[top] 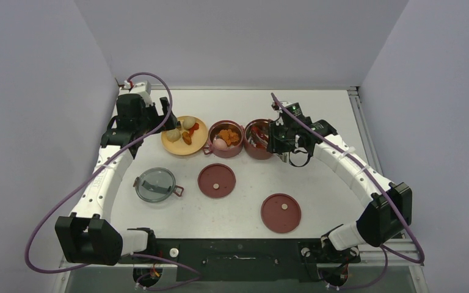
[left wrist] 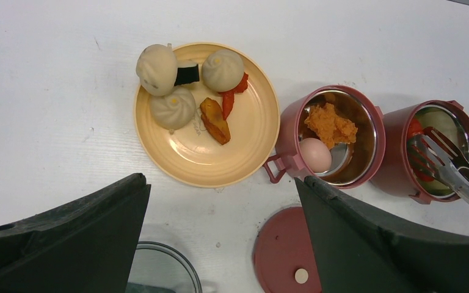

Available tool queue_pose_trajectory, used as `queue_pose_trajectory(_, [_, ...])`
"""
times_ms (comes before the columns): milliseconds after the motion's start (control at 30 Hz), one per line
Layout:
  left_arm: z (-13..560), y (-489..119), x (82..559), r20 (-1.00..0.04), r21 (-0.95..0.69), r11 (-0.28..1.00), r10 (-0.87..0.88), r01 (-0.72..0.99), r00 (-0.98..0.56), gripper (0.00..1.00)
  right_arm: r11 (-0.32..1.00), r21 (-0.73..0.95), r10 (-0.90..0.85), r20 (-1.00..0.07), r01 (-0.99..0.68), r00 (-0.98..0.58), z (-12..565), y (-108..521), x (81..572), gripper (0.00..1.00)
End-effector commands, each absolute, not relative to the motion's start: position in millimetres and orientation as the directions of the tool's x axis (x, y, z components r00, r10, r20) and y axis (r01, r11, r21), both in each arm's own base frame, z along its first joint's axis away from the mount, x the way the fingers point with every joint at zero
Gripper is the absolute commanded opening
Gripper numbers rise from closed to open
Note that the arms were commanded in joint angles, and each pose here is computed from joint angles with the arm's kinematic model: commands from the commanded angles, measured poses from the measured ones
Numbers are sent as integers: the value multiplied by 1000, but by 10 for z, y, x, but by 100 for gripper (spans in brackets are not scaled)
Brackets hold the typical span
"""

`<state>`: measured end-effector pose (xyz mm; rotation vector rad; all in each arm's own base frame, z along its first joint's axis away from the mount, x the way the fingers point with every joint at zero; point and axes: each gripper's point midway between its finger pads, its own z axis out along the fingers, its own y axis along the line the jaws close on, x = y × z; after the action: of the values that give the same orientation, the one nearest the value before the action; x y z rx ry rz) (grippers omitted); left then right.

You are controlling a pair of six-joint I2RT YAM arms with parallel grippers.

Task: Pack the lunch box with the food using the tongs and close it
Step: Place the fake food in the packing box.

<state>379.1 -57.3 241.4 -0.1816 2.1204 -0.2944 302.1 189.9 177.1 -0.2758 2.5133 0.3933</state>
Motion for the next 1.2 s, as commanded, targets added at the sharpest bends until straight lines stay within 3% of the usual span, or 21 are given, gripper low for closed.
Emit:
queue_pose_trajectory(0, [2655, -614, 3837, -849, -297, 955, -252, 25, -464, 97, 934, 235, -68, -619, -268, -782, 1912, 1922, 3140, 28])
queue_pose_trajectory(333, [2667, -632, 3834, -848, -301, 953, -251, 33, -466, 97, 937, 236, -53, -633, -258, -772, 1974, 1897, 3135, 45])
queue_pose_trajectory(933, [2732, -542, 3823, -861, -300, 954, -267, 7, -433, 97, 941, 233, -4, -717, -245, -697, 2412, 1805, 3122, 38])
queue_pose_trajectory(1167, [2709, -377, 3866, -845, -345, 938, -322, -25, -427, 97, 897, 252, -25, -793, -364, -609, 2831, 2276, 3014, 37])
